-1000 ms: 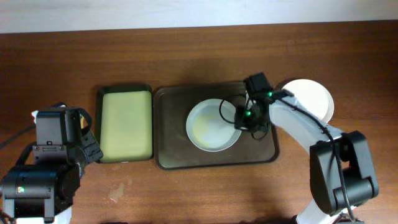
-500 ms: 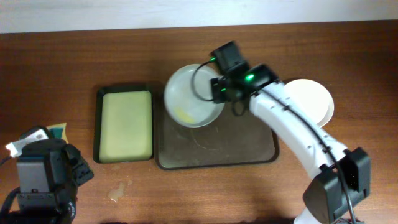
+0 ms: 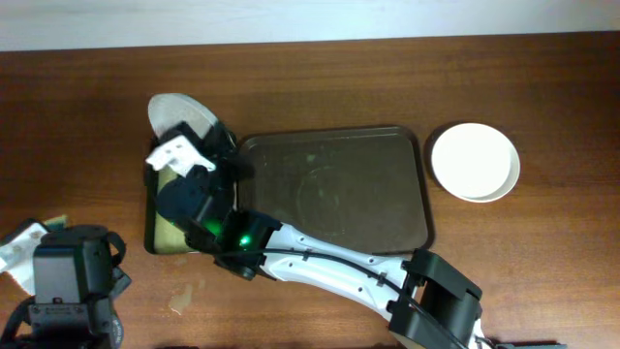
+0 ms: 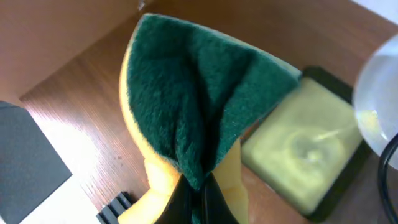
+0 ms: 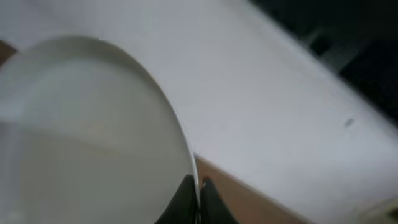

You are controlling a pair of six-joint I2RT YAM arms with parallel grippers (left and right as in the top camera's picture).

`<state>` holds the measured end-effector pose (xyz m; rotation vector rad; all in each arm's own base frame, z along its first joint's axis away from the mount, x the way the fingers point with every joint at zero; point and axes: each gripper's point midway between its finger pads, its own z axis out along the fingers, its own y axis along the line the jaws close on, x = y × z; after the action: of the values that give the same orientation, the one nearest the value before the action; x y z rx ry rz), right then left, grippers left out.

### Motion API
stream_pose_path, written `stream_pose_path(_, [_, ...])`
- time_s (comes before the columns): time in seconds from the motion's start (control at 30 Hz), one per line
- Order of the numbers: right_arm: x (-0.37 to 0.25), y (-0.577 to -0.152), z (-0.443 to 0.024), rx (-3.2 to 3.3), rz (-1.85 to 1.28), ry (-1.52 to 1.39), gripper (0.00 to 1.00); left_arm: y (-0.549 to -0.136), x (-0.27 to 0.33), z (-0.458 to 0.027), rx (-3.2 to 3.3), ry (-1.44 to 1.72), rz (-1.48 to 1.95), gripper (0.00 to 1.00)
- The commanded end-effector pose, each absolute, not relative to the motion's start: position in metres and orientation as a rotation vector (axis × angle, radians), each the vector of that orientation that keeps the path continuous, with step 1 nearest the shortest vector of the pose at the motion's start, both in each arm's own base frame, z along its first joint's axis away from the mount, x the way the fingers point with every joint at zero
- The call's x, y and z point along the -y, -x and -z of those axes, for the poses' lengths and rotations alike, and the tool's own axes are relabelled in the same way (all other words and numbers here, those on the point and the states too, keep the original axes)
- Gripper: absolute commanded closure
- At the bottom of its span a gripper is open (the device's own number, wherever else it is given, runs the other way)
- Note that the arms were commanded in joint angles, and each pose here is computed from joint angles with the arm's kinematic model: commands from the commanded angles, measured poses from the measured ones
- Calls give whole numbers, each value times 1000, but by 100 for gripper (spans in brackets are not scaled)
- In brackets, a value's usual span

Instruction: Clean dirty plates on tray and stack at the side

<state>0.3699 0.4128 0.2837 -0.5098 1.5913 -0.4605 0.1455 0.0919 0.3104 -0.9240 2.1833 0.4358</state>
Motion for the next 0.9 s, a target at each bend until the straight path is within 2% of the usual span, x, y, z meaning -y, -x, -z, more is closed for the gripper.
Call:
stream_pose_path(0.0, [-414,-360,-309,-1502,647,675,96,-143,-100,-317,-2114,976,-464,100])
stream_pose_path(0.3, [-421,-352,-306,-1495,639,704,96,-146,-97,-317,-2116,973,-439,100])
stream_pose_path(0.37, [-419,-354,-306,-1520,580,635,95,-146,-97,-317,-2114,973,-438,100])
stream_pose_path(0.4, [-412,-358,-296,-1572,535,568,92,-146,-97,-317,-2115,973,-439,100])
stream_pose_path(0.43, [-404,-364,-281,-1627,517,540,93,-147,-95,-316,-2123,970,-423,100])
stream_pose_path(0.47, [-397,-370,-258,-1704,476,547,96,-148,-92,-314,-2137,965,-396,100])
stream_pose_path(0.53, [-386,-380,-194,-1970,257,611,96,-149,-91,-314,-2139,964,-388,100])
stream_pose_path(0.6, [-374,-383,-167,-2190,3,597,96,-149,-90,-314,-2142,963,-383,100])
stream_pose_path(0.63, [-366,-386,-167,-2270,-129,559,96,-149,-89,-313,-2144,962,-376,100])
stream_pose_path(0.77, [-302,-402,-190,-2475,-596,426,96,-151,-89,-314,-2139,962,-372,100])
stream_pose_path(0.87, [-192,-424,-169,-2669,-568,121,96,-151,-89,-314,-2139,962,-371,100])
